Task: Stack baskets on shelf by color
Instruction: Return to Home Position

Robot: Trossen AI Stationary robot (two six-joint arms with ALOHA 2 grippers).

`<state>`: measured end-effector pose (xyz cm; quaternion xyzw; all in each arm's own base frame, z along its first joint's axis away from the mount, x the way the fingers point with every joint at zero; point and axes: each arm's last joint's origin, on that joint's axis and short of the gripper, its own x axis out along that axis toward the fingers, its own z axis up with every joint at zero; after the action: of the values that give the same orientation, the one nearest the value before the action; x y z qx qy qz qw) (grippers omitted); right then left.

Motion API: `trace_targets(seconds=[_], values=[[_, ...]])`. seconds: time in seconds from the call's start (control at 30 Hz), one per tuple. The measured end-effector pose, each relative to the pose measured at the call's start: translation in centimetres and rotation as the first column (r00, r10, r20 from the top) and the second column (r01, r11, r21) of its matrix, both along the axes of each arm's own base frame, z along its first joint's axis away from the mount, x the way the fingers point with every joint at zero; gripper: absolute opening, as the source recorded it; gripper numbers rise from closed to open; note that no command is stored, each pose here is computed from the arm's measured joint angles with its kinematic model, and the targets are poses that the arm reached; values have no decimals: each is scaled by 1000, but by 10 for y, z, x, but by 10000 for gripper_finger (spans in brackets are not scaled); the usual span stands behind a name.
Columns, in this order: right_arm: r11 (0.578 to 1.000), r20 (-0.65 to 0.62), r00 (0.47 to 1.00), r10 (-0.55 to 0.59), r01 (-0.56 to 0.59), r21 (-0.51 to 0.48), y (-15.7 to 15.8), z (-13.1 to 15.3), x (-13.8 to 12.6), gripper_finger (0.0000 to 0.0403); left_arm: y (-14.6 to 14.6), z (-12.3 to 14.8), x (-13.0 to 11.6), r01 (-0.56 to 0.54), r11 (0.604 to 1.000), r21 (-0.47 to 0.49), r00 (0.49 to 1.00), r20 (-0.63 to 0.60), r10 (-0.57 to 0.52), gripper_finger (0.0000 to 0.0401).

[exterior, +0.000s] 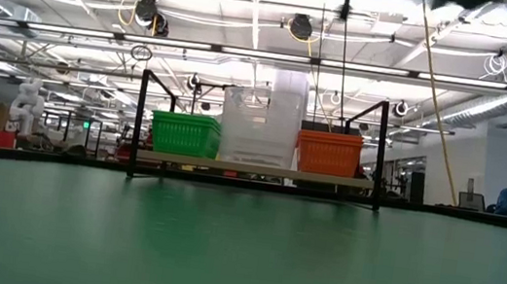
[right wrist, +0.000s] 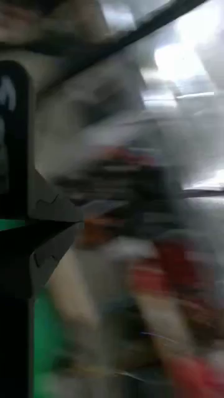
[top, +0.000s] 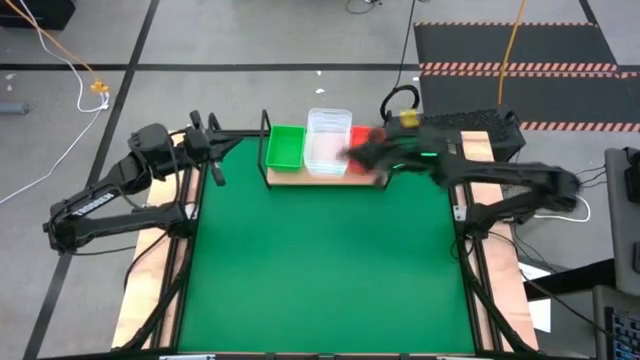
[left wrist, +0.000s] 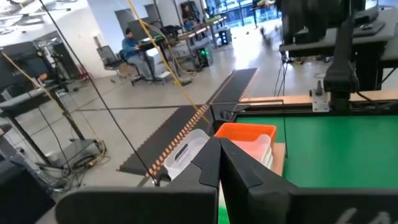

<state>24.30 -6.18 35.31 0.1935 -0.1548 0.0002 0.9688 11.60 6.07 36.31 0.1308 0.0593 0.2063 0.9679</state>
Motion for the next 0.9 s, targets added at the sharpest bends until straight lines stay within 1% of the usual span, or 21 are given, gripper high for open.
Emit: trace_targets(seconds=[0.07,0.13,0.17,0.23,0.27,0.3,0.33,0.37,0.4,0.43,0.47,0.5,0.53,0.57,0.6,0.63,0.67,0.7,0.73,0.83,0.9], values=[[994,-230,968,104,-97,41,-3,-9,37,0,0,0,1,2,1000,0,1000,-1,-2,2],[983,-433,883,180,-178,46,-3,-7,54,0,0,-1,0,4,1000,-5,1000,-8,-4,3],[986,-526,837,153,-167,20,-3,0,53,0,-1,-2,0,6,1000,-16,1000,-11,-6,4],[990,-677,736,5,-98,-98,0,13,42,0,-2,-4,-1,13,999,-44,1000,-24,-14,3],[984,-683,724,-89,-41,-172,0,21,35,0,-3,-5,-3,15,998,-53,999,-32,-16,2],[975,-624,767,-149,9,-222,-1,32,28,0,-4,-5,-4,18,998,-57,999,-34,-20,2],[967,-474,868,-149,28,-252,-2,47,22,0,-5,-5,-5,20,998,-57,999,-33,-22,2],[958,-231,970,-79,10,-285,-2,64,14,0,-6,-5,-6,18,998,-54,999,-31,-19,3],[945,40,997,62,-45,-324,-2,78,3,0,-6,-4,-7,8,999,-48,1000,-29,-9,3],[930,258,946,197,-96,-355,-5,83,-7,0,-6,-3,-7,1,999,-38,1000,-25,-2,2],[911,412,857,310,-145,-385,-8,79,-19,0,-6,-3,-7,-8,1000,-27,1000,-26,7,2],[900,499,775,387,-200,-388,-10,73,-30,0,-6,-3,-7,-15,1000,-17,999,-30,14,2],[904,504,759,412,-270,-332,-18,61,-34,0,-6,-3,-7,-21,1000,-12,999,-34,20,2],[917,417,817,399,-339,-212,-28,46,-30,0,-5,-3,-7,-21,1000,-12,999,-35,21,3],[936,268,897,351,-348,-60,-36,30,-25,0,-5,-4,-7,-22,1000,-11,999,-39,21,2],[957,69,959,276,-281,73,-41,9,-20,0,-5,-4,-6,-22,1000,-13,999,-44,22,2],[976,-135,971,196,-180,127,-42,-11,-20,0,-4,-5,-5,-22,1000,-19,998,-51,21,2],[991,-285,951,115,-92,95,-43,-27,-20,0,-5,-6,-5,-17,999,-32,998,-59,15,2],[998,-329,943,57,-53,21,-40,-27,-26,0,-5,-8,-5,-7,999,-45,997,-72,4,2],[973,-128,989,80,-105,-207,-22,2,-56,0,-6,-23,2,56,996,-64,994,-94,-61,2],[961,-87,992,97,-116,-251,-13,1,-76,0,-4,-39,8,78,993,-84,992,-88,-85,2]])
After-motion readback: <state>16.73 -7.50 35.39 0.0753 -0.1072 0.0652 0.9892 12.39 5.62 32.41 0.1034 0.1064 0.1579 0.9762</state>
